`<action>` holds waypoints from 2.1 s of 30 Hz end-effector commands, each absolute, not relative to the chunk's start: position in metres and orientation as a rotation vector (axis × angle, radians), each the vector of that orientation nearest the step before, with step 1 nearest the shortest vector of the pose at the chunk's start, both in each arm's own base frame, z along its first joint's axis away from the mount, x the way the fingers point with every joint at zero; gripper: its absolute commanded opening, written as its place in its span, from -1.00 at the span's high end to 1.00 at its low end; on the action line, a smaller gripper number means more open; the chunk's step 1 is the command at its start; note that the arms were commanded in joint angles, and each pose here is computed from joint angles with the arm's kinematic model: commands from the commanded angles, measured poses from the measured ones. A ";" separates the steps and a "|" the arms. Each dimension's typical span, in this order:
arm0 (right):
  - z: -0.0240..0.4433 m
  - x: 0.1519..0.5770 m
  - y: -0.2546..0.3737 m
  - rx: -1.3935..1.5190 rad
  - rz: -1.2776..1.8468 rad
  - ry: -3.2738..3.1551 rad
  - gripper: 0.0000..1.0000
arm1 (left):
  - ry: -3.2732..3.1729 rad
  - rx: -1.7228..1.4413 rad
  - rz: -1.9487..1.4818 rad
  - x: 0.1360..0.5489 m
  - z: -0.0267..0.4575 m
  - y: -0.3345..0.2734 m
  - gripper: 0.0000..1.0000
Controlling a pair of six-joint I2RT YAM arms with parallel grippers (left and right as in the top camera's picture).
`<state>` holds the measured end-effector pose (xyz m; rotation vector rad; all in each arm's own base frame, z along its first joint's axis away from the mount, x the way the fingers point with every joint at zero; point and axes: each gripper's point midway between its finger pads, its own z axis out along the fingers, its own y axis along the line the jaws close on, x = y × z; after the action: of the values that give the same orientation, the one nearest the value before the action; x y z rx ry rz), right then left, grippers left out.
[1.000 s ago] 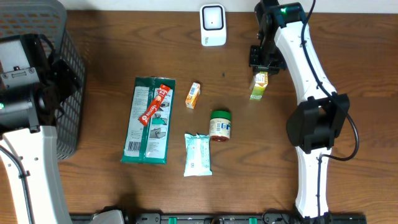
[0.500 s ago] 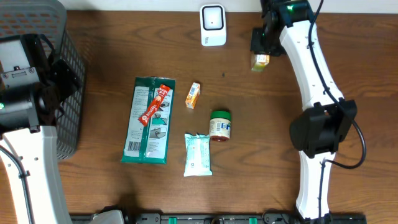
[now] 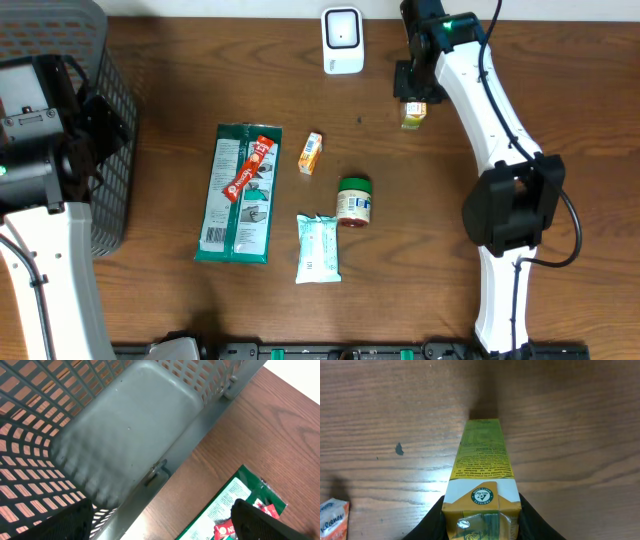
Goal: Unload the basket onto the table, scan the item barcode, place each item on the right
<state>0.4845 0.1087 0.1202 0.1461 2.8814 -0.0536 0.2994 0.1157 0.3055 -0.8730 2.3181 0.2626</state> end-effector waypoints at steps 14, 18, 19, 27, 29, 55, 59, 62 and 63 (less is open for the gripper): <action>0.115 0.434 0.116 0.084 -0.062 3.061 0.87 | 2.315 -0.871 0.283 0.299 0.307 0.119 -0.77; 0.118 0.456 0.120 0.086 -0.022 2.972 0.98 | 2.315 -0.871 0.283 0.299 0.307 0.119 -0.76; 0.120 0.465 0.120 0.090 -0.024 2.937 0.97 | 2.315 -0.871 0.283 0.299 0.307 0.119 -0.76; 0.133 0.506 0.115 0.162 -0.070 2.744 0.97 | 2.315 -0.871 0.283 0.299 0.307 0.119 -0.76; 0.134 0.511 0.111 0.172 -0.103 2.716 0.97 | 2.315 -0.871 0.283 0.299 0.307 0.119 -0.76; 0.083 0.464 0.105 0.210 -0.148 2.926 0.97 | 2.315 -0.871 0.283 0.299 0.307 0.119 -0.76; 0.079 0.446 0.112 0.201 -0.098 3.012 0.97 | 2.315 -0.871 0.283 0.299 0.307 0.119 -0.76; 0.077 0.431 0.116 0.201 -0.080 3.075 0.98 | 2.315 -0.871 0.283 0.299 0.307 0.119 -0.76; 0.077 0.426 0.116 0.214 -0.091 3.092 0.97 | 2.315 -0.871 0.283 0.299 0.307 0.119 -0.76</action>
<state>0.4450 0.1057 0.1026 0.1944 2.9807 -0.1196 0.2993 0.1157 0.3054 -0.8731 2.3184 0.2627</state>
